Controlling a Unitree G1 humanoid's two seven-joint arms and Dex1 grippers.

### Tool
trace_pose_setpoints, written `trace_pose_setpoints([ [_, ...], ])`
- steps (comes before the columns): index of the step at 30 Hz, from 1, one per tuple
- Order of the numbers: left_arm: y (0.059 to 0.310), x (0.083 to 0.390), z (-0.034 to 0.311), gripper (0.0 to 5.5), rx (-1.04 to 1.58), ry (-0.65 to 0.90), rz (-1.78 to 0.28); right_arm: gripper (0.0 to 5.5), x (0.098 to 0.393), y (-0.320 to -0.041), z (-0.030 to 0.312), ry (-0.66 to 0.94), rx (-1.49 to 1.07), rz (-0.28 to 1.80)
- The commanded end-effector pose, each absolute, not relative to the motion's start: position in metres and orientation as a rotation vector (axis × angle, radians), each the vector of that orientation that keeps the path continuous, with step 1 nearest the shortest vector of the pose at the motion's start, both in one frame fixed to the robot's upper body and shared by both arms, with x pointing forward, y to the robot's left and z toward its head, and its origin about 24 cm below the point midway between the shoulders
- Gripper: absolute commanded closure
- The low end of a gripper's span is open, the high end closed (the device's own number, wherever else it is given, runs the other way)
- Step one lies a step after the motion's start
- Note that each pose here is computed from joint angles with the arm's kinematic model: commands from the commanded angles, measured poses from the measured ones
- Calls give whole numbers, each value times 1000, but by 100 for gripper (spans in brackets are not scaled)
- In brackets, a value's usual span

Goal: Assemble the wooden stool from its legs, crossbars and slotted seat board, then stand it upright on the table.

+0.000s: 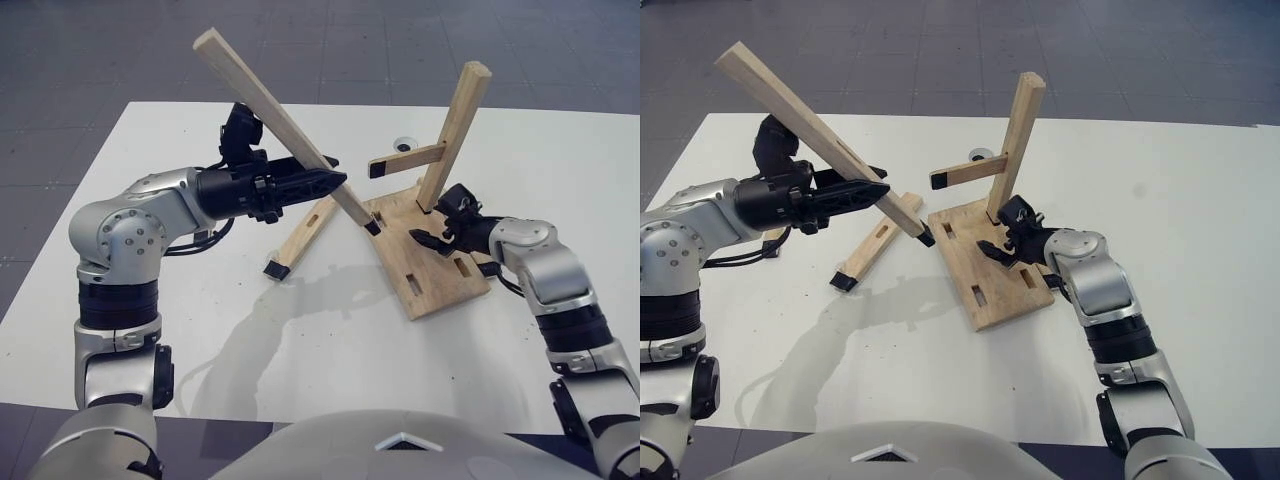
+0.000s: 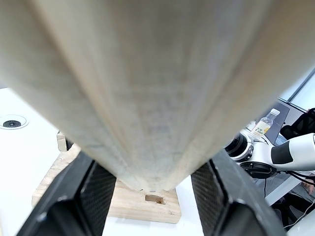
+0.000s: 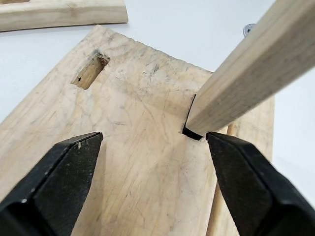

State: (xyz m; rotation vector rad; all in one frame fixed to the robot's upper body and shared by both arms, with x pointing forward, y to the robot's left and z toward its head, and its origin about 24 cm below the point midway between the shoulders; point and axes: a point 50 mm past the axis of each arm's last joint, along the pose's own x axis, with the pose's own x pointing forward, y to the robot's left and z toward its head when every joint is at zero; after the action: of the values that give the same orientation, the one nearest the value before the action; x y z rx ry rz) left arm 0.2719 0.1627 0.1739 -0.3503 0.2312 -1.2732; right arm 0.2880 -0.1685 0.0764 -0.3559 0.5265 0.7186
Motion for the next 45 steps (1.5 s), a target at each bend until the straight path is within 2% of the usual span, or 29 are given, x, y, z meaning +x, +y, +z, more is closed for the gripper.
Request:
trace_pose_setpoints([
  [1, 161, 272, 178, 344, -347, 204, -1273, 161, 295, -179, 80, 516, -368, 651],
  [12, 159, 274, 178, 344, -352, 201, -1269, 161, 324, -151, 67, 464, -327, 641],
  [22, 185, 273, 161, 344, -321, 277, -1169, 161, 289, -133, 60, 481, -306, 810],
  [27, 194, 267, 135, 344, -247, 352, -1072, 161, 291, -136, 70, 464, -314, 800],
  [36, 154, 261, 117, 344, -232, 255, -947, 161, 294, -144, 76, 452, -311, 761],
  [45, 149, 269, 95, 344, -210, 303, -929, 161, 296, -146, 86, 433, -300, 752],
])
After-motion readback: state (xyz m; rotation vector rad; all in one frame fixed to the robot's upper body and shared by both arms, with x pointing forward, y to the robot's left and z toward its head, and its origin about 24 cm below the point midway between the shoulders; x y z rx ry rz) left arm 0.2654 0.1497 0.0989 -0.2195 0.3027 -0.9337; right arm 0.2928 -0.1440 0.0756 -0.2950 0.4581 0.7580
